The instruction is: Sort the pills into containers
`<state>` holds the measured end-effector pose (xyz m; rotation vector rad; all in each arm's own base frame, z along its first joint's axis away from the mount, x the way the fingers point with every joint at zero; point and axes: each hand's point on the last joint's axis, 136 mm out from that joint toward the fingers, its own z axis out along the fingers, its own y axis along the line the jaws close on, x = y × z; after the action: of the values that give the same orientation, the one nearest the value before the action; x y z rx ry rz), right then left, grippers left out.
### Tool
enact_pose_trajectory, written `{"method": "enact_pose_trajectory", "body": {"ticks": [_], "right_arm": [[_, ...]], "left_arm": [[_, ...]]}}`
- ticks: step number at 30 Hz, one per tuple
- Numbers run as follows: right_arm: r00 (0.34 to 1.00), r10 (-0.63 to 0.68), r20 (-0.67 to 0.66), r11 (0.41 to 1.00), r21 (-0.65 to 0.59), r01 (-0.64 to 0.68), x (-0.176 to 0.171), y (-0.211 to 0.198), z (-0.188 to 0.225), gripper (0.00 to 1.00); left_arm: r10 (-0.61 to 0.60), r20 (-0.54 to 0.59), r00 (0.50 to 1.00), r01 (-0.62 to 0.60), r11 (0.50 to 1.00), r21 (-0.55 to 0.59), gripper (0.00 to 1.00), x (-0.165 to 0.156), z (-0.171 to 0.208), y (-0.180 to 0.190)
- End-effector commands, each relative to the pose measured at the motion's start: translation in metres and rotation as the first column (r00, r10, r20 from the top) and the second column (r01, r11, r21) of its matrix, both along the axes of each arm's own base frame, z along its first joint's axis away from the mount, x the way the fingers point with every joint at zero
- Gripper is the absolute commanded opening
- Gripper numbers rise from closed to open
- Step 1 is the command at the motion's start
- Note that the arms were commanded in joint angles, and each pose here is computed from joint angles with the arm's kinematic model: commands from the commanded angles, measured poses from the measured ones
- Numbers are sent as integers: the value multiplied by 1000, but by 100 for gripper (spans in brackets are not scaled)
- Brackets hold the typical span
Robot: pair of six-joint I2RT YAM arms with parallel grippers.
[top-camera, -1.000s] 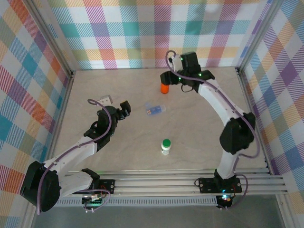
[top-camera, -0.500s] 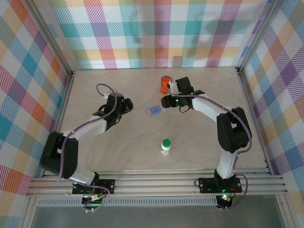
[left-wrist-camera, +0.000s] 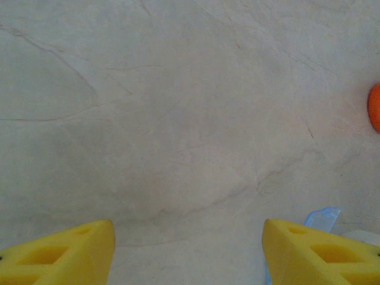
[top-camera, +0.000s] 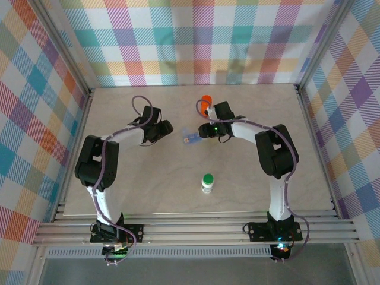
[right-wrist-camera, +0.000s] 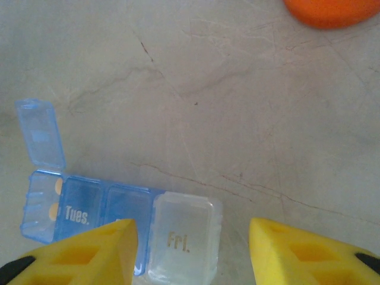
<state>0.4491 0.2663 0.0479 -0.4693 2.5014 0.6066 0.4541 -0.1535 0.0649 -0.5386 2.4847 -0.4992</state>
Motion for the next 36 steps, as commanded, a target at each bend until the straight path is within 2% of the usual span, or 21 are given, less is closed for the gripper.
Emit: {"method": "enact_pose_trajectory", "body": {"ticks": [1, 8, 14, 19, 36], "right_arm": [[1000, 15, 10, 999, 33, -15, 9, 10, 3, 50], [999, 24, -43, 1000, 16, -24, 6, 10, -13, 46], [997, 36, -62, 999, 2, -36, 0, 8, -19, 44], [997, 45, -65, 999, 3, -45, -4, 8, -21, 44], [996, 23, -85, 1000, 9, -23, -6, 7, -24, 45]], "left_arm": [[-11, -7, 1000, 11, 1000, -29, 66, 12, 4, -3], [-46, -74, 996, 44, 999, -27, 63, 27, -9, -8], [-70, -167, 983, 74, 997, 16, 61, 24, -25, -5], [-105, -200, 974, 99, 994, -43, 57, 17, -33, -15], [-254, -147, 956, 220, 952, -212, 57, -1, -12, -53]]}}
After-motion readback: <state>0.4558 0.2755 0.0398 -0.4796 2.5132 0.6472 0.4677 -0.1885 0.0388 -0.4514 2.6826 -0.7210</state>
